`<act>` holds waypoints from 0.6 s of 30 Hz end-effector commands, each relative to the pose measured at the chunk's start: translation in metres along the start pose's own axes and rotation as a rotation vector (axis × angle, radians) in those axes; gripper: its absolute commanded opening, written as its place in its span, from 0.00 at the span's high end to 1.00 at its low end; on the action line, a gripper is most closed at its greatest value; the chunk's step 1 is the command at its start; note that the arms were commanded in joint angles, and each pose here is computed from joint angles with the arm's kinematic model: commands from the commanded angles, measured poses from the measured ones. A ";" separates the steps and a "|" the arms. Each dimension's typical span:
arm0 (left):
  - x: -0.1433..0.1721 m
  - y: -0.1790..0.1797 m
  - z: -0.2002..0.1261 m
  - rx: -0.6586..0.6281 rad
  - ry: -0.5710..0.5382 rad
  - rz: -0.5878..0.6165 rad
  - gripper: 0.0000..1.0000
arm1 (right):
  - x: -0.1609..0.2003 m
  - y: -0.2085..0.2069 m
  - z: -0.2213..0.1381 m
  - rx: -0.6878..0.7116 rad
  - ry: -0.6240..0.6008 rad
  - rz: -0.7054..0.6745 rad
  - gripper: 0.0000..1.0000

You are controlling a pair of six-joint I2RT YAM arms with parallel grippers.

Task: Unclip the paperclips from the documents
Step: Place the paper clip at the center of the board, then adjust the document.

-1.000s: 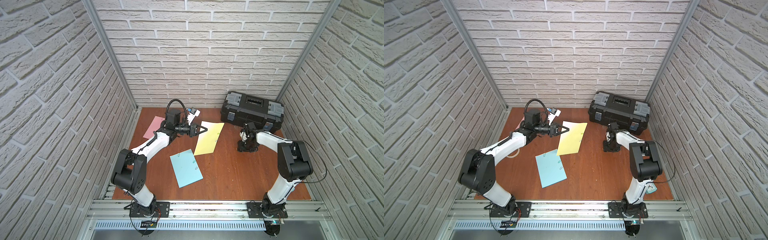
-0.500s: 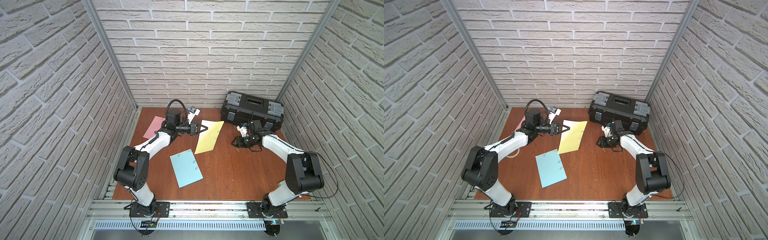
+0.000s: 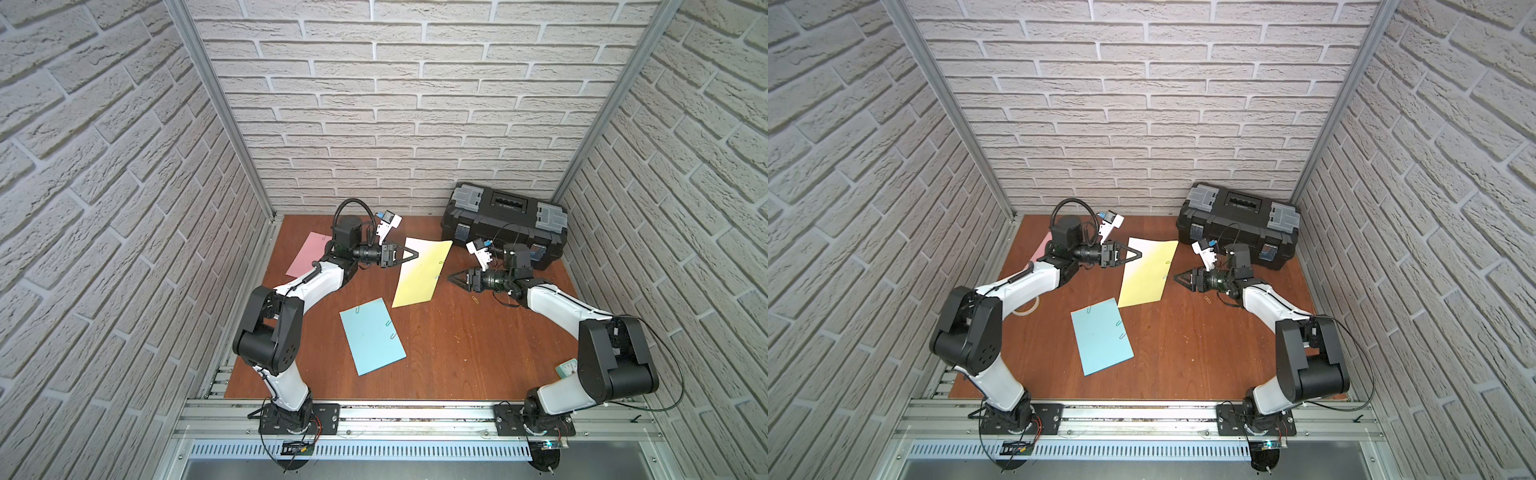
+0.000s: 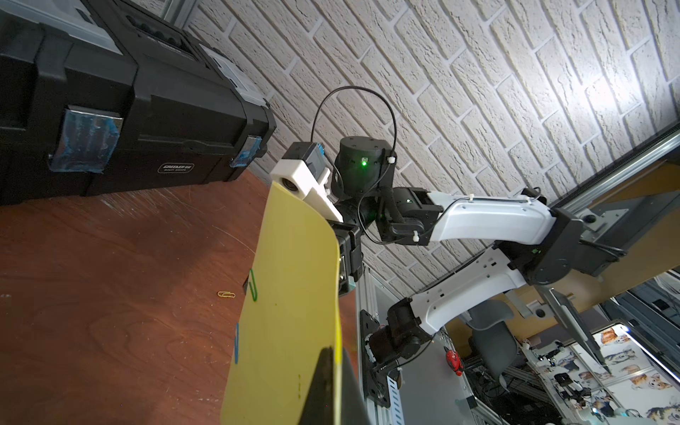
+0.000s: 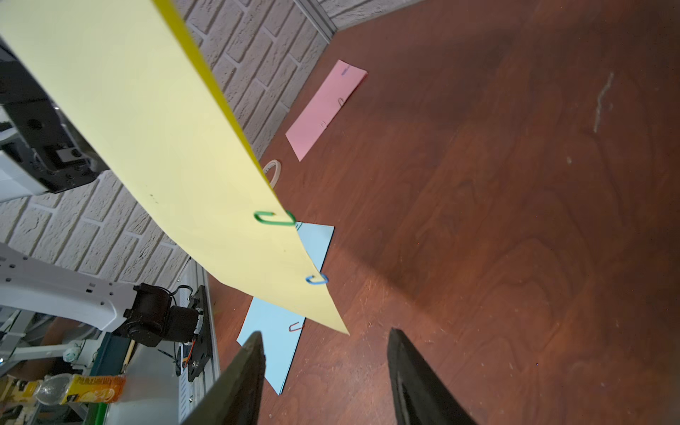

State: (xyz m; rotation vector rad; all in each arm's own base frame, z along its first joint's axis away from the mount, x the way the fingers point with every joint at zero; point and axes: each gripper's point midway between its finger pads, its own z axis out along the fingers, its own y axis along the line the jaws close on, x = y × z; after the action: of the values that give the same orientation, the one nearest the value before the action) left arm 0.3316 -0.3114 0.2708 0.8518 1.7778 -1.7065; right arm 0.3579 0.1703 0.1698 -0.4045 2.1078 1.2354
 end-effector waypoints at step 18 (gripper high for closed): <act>0.002 -0.046 0.006 0.062 0.063 0.091 1.00 | -0.058 0.074 -0.008 -0.306 -0.063 -0.255 0.53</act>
State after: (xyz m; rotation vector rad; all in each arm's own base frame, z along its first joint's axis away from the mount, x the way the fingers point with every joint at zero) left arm 0.3031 -0.3191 0.2783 0.9420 1.7960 -1.7247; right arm 0.3669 0.1897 0.2485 -0.6563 1.8110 1.3434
